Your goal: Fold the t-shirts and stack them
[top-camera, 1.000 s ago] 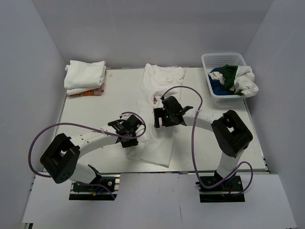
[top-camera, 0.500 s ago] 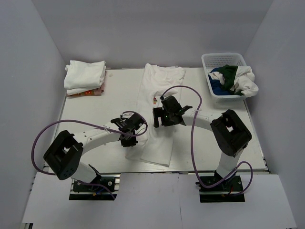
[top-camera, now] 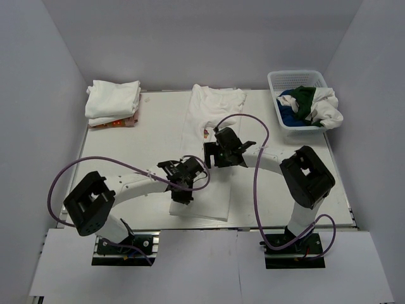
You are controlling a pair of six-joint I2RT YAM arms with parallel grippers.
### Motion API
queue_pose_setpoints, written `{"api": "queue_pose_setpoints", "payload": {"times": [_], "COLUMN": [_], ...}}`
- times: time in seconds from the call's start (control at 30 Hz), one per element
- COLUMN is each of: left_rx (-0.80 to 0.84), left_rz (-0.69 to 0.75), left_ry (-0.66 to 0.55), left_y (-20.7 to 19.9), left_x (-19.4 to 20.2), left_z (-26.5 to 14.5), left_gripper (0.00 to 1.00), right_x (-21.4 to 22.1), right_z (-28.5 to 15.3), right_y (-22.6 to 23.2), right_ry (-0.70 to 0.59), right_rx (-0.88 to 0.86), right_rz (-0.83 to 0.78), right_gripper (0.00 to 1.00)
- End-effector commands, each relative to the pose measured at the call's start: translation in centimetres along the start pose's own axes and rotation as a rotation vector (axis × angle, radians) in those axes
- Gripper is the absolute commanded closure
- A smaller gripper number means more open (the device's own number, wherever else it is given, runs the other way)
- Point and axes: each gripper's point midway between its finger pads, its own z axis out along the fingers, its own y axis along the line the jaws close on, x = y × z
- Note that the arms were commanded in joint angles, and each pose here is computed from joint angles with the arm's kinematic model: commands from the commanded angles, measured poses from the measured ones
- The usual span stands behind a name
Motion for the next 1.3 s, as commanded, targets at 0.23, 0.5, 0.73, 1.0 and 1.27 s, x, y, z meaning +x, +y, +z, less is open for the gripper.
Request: {"api": "queue_pose_setpoints", "payload": {"times": [0.23, 0.5, 0.73, 1.0, 1.27], "left_rx": [0.157, 0.080, -0.014, 0.248, 0.193], "left_rz": [0.231, 0.301, 0.254, 0.346, 0.343], "left_ry": [0.045, 0.106, -0.121, -0.205, -0.079], "left_y": [-5.6, -5.0, -3.7, -9.7, -7.1], "left_x": [2.1, 3.4, -0.5, -3.2, 0.3], "left_z": [-2.1, -2.9, -5.1, -3.8, -0.4], "left_gripper": [0.60, 0.36, 0.17, 0.10, 0.10], "right_x": [0.3, -2.4, -2.4, -1.8, -0.8], "right_z": [-1.3, -4.9, -6.6, -6.9, -7.5], "right_y": [-0.8, -1.1, -2.4, -2.8, -4.0], "right_ry": [-0.045, -0.174, -0.209, -0.205, -0.202], "right_rx": [-0.027, -0.017, 0.024, 0.031, 0.073], "right_rz": [0.076, 0.081, 0.096, 0.117, 0.129], "right_gripper": [0.10, 0.10, 0.10, 0.10, 0.10]}}
